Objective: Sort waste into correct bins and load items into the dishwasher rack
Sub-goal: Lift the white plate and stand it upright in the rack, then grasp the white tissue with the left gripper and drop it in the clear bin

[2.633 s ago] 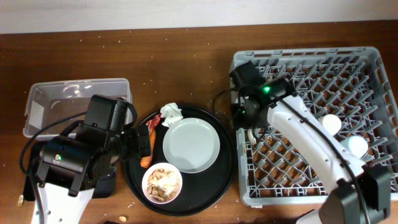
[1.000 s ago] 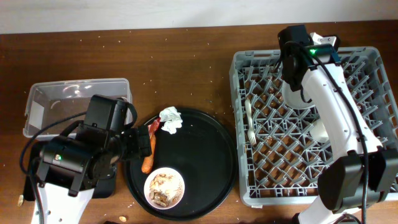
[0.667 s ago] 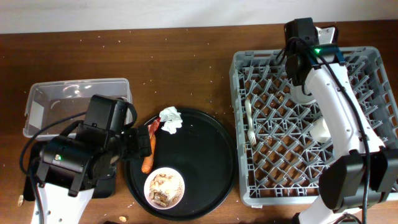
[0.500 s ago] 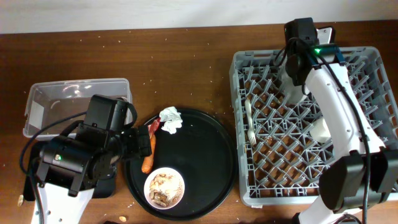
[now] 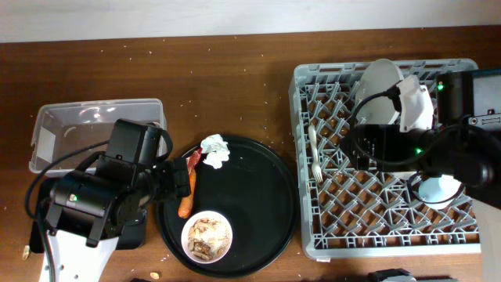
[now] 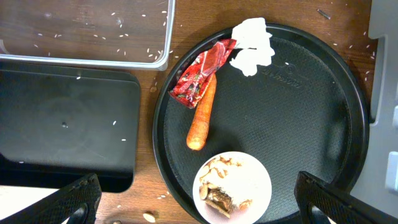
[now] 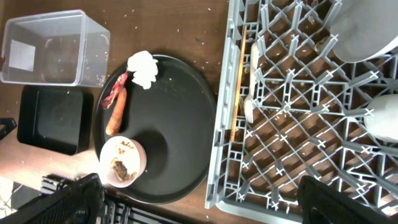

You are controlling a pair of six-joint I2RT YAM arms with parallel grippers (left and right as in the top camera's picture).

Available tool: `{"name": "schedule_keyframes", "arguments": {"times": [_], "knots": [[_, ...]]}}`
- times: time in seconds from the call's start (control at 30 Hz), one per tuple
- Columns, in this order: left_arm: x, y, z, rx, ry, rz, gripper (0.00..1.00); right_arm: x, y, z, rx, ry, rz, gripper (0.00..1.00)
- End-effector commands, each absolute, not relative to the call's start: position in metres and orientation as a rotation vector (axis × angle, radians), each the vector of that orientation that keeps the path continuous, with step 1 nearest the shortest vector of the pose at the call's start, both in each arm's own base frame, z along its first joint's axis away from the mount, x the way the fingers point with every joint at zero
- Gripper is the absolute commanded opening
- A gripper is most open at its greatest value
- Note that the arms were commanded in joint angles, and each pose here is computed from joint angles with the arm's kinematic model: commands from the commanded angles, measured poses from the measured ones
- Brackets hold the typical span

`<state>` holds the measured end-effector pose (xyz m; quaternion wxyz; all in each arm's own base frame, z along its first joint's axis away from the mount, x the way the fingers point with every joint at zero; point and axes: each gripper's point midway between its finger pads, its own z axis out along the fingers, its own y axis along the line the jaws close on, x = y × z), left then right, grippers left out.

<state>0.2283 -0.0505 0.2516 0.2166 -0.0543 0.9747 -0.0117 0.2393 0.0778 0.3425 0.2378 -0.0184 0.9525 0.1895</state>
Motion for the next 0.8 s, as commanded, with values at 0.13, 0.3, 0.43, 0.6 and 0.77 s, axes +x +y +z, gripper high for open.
{"name": "schedule_keyframes", "arguments": {"times": [0.13,0.3,0.43,0.6,0.77], "knots": [[0.230,-0.047,0.257,-0.170,2.679,-0.022,0.99,0.170,0.074,0.415,-0.199,2.212,0.486,0.99],[0.230,-0.047,0.257,-0.170,2.679,-0.022,0.99,0.169,0.074,0.412,-0.197,2.228,0.489,0.99],[0.230,-0.047,0.257,-0.170,2.679,-0.022,0.99,0.169,0.074,0.412,-0.197,2.227,0.488,0.99],[0.230,-0.047,0.257,-0.170,2.679,-0.022,0.99,0.169,0.074,0.412,-0.197,2.228,0.489,0.99],[0.230,-0.047,0.257,-0.170,2.679,-0.022,0.99,0.169,0.075,0.412,-0.196,2.231,0.489,0.99]]}}
